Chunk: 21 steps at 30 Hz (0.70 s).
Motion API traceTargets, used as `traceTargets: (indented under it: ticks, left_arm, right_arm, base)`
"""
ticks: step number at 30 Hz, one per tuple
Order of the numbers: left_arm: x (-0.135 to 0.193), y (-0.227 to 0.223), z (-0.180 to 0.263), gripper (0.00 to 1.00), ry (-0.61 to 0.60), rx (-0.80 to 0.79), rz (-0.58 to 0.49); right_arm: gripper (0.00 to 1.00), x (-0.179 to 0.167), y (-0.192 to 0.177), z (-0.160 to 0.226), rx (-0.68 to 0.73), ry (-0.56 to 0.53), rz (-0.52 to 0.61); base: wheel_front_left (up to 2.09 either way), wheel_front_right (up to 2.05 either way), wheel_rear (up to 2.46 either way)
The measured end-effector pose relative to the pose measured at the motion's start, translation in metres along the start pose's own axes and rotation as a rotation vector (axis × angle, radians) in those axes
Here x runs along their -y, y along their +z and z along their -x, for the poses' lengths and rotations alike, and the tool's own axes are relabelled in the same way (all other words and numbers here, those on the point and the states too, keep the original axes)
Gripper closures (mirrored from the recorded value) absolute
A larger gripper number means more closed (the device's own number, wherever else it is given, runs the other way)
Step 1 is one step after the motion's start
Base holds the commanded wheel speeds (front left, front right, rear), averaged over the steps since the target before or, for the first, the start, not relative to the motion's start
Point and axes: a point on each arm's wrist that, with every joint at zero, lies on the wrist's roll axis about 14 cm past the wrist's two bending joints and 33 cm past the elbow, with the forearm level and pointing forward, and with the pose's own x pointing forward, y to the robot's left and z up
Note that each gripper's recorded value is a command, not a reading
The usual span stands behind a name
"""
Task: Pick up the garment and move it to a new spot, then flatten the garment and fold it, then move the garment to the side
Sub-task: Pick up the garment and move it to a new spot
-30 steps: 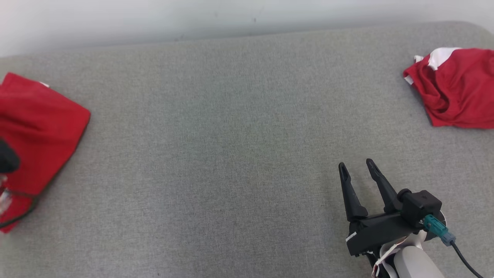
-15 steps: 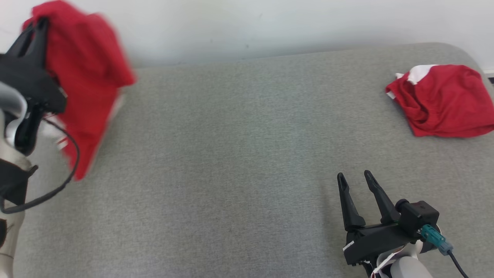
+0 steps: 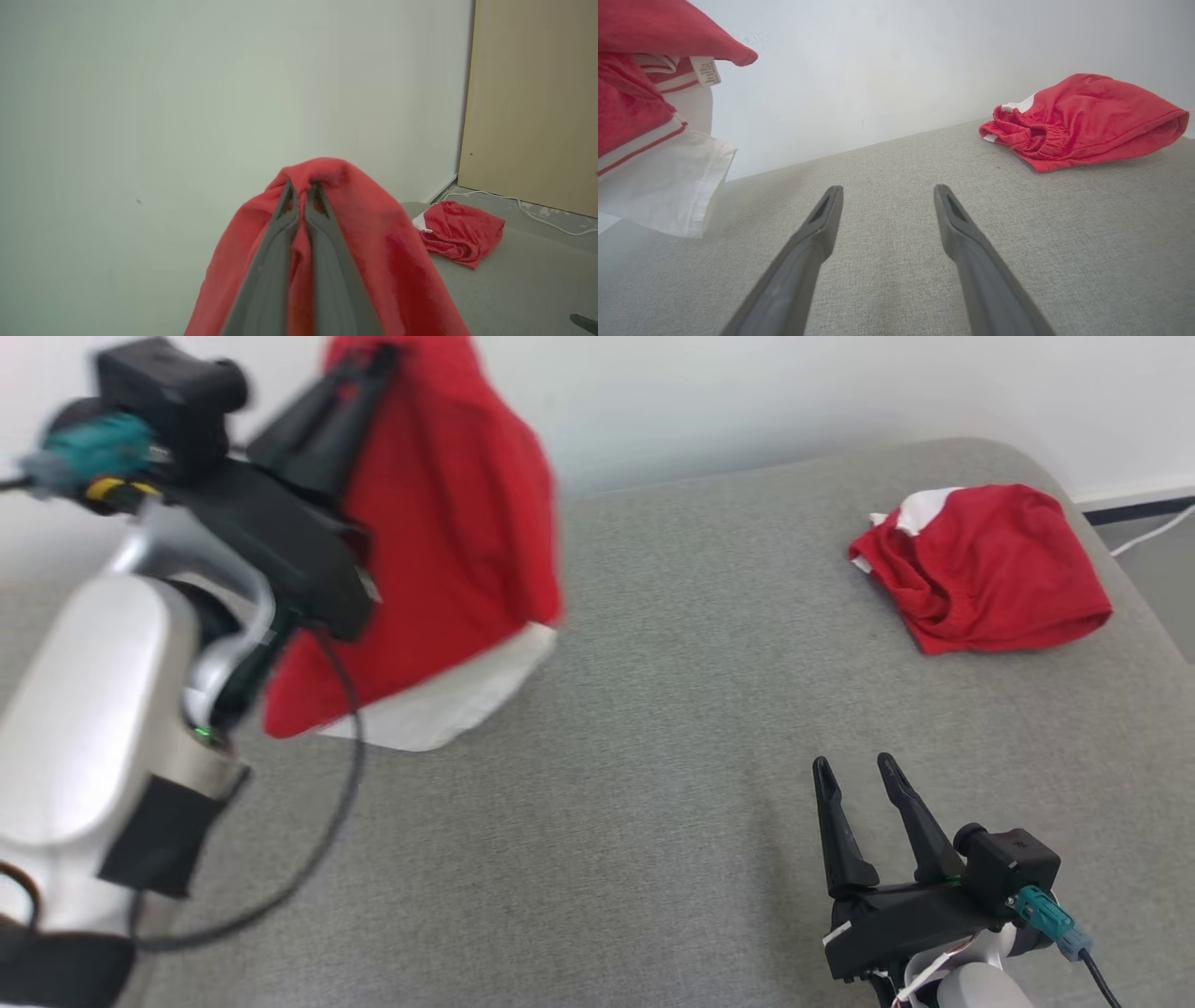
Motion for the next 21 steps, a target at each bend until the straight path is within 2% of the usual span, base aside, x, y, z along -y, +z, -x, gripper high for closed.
traceTargets:
  ticks: [5,11,18,21]
  left_arm:
    - [0.052,0.005,-0.003,1.0,-0.128,0.011,0.031]
    - [0.09,-0.009,0.0,1.0,-0.225,-0.033,0.052]
    - [0.103,-0.055,0.013,1.0,-0.238,-0.148,0.1]
    - [0.096,-0.084,0.019,1.0,-0.214,-0.212,0.098]
  right_arm:
    - [0.0,0.009,0.003,0.005,0.009,-0.032,0.0]
    - [0.0,0.014,0.002,0.006,0.007,-0.053,-0.004]
    - [0.0,0.015,0.001,0.006,0.005,-0.058,-0.006]
    - [0.0,0.015,0.001,0.005,0.004,-0.057,-0.006]
  base:
    - [0.0,0.0,0.0]
    - [0.0,0.0,0.0]
    - [0.0,0.0,0.0]
    - [0.0,0.0,0.0]
